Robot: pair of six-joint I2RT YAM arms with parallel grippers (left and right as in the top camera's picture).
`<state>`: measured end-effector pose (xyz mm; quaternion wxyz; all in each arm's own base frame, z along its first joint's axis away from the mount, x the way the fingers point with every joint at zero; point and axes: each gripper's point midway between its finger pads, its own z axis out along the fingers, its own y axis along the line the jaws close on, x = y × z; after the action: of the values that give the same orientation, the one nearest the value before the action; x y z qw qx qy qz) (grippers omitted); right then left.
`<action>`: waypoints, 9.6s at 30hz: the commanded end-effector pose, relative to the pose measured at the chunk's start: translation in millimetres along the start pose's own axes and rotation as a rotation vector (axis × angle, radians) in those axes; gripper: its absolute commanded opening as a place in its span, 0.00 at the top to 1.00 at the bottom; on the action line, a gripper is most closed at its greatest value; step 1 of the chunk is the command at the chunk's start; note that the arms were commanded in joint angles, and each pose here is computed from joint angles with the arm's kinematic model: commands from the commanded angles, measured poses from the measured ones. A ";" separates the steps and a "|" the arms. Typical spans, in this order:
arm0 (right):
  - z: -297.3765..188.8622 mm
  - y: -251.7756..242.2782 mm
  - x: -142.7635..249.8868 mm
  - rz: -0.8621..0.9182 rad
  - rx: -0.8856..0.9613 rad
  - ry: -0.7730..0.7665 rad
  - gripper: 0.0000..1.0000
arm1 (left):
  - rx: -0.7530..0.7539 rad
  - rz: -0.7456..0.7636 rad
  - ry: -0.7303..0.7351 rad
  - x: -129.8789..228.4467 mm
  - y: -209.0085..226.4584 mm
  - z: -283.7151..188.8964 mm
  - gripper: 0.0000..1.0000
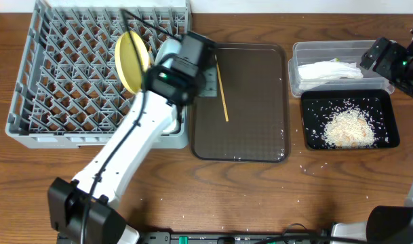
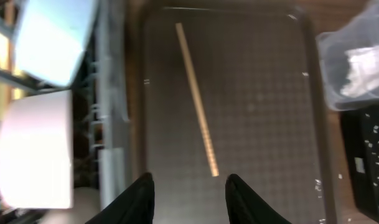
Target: Sort waste into correct bins and load items into the dishwasher
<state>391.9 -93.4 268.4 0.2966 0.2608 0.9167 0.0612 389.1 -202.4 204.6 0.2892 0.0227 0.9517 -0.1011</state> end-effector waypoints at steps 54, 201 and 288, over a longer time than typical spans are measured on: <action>-1.6 -3.2 -1.7 0.014 0.005 -0.006 0.01 | -0.211 -0.051 0.191 98.7 -6.9 207.7 0.71; -1.6 -3.2 -1.7 0.014 0.005 -0.006 0.01 | -0.251 0.009 -1.027 128.0 206.0 -106.5 0.06; -57.0 55.1 82.3 -0.315 -0.218 -0.711 0.01 | -0.262 0.025 -0.831 156.0 211.5 -69.1 0.05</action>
<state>340.7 -12.5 318.1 0.6260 0.1464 0.7659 0.0033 244.4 14.0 153.9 0.6700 -0.0435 0.7410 0.0158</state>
